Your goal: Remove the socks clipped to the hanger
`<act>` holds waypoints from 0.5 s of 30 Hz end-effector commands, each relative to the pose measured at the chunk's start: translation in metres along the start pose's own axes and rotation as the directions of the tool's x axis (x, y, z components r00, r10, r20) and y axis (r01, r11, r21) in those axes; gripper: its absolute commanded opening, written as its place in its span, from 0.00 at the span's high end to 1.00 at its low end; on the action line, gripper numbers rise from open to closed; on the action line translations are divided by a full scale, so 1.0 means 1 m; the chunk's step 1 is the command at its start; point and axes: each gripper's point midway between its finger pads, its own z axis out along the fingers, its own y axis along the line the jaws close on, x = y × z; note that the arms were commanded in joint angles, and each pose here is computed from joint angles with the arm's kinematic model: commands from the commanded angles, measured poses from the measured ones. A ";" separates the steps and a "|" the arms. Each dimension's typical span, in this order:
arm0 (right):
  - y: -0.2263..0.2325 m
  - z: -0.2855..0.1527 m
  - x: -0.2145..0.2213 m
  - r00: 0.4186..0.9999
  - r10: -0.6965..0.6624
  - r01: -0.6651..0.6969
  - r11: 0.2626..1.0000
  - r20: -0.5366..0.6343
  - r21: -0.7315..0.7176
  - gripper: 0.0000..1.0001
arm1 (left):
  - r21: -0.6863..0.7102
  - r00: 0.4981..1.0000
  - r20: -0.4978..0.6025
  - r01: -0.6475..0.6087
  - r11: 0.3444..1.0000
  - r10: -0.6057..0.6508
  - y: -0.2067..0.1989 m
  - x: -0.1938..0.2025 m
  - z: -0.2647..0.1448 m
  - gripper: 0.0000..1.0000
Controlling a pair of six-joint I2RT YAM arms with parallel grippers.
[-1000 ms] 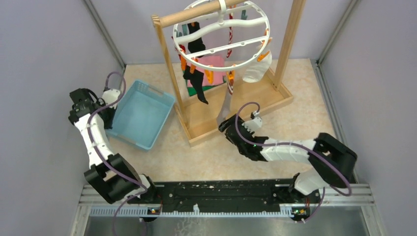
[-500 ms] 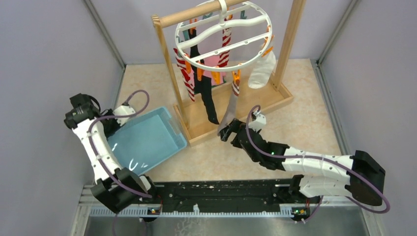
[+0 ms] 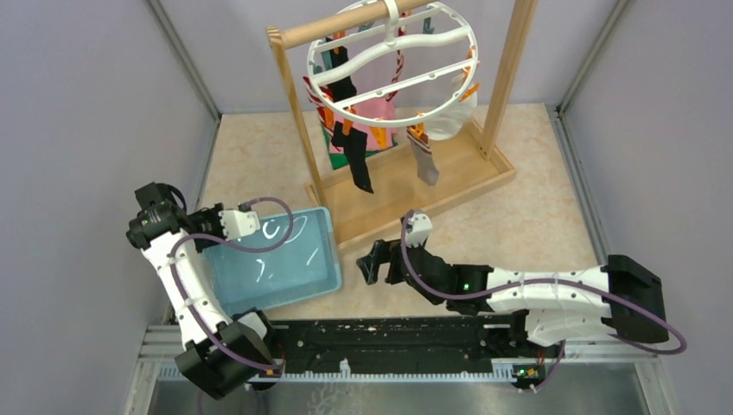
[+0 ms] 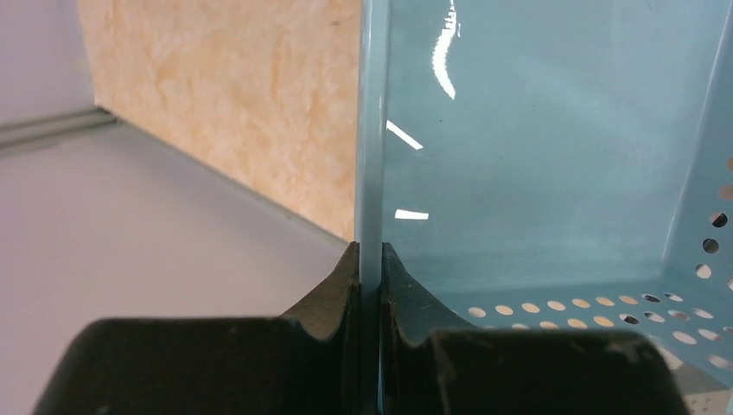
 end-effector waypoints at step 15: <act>0.051 -0.008 -0.046 0.995 -0.058 0.056 0.998 0.081 0.016 0.03 | -0.079 0.853 0.510 -0.077 0.994 0.107 -0.029 -0.110 0.009 1.00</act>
